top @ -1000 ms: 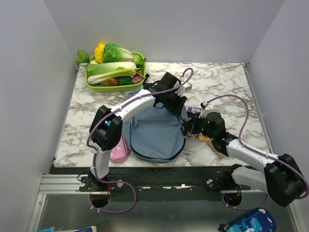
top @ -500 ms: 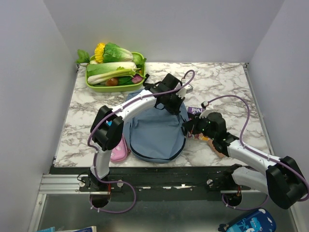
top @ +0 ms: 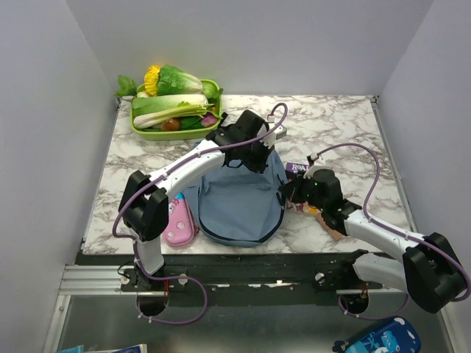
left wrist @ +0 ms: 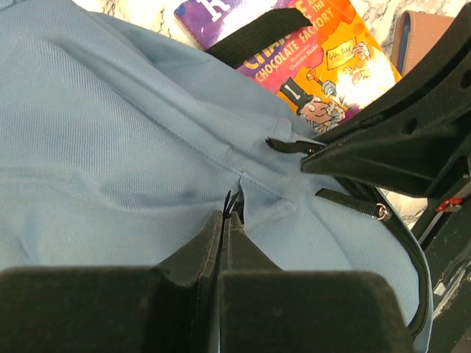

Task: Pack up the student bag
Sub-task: Unzip the student bag at the center of the board.

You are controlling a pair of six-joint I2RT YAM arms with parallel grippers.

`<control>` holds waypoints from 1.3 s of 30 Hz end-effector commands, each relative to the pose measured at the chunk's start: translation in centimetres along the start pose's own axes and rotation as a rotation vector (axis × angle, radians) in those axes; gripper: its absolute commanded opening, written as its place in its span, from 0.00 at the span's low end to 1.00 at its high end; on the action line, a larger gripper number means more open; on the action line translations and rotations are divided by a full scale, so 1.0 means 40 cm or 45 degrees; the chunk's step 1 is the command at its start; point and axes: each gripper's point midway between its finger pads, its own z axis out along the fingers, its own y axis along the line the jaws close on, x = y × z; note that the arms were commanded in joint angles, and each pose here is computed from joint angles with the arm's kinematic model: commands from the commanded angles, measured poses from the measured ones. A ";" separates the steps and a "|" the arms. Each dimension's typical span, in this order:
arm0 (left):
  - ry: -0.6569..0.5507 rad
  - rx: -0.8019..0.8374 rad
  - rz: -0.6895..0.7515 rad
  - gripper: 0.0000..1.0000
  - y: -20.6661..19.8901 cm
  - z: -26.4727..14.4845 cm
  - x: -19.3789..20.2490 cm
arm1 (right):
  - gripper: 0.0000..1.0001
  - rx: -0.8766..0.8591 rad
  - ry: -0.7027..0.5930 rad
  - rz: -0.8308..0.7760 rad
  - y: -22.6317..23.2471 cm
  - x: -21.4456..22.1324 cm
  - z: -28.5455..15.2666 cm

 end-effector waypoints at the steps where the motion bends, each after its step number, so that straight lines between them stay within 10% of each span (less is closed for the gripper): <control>1: -0.002 -0.046 -0.016 0.04 0.005 -0.036 0.024 | 0.01 0.137 -0.021 0.036 -0.039 -0.011 0.000; 2: 0.002 -0.046 -0.019 0.04 0.005 -0.035 0.031 | 0.01 0.127 -0.023 0.028 -0.035 -0.014 -0.002; 6: 0.011 -0.029 -0.041 0.04 0.001 -0.022 0.054 | 0.59 -0.060 -0.132 -0.059 0.033 -0.064 -0.031; 10: -0.008 -0.015 -0.058 0.04 -0.003 -0.019 0.033 | 0.74 -0.182 -0.240 -0.183 0.080 -0.110 -0.069; 39: -0.073 0.028 -0.052 0.01 -0.032 -0.061 -0.011 | 0.45 -0.279 -0.034 -0.358 0.143 -0.037 0.044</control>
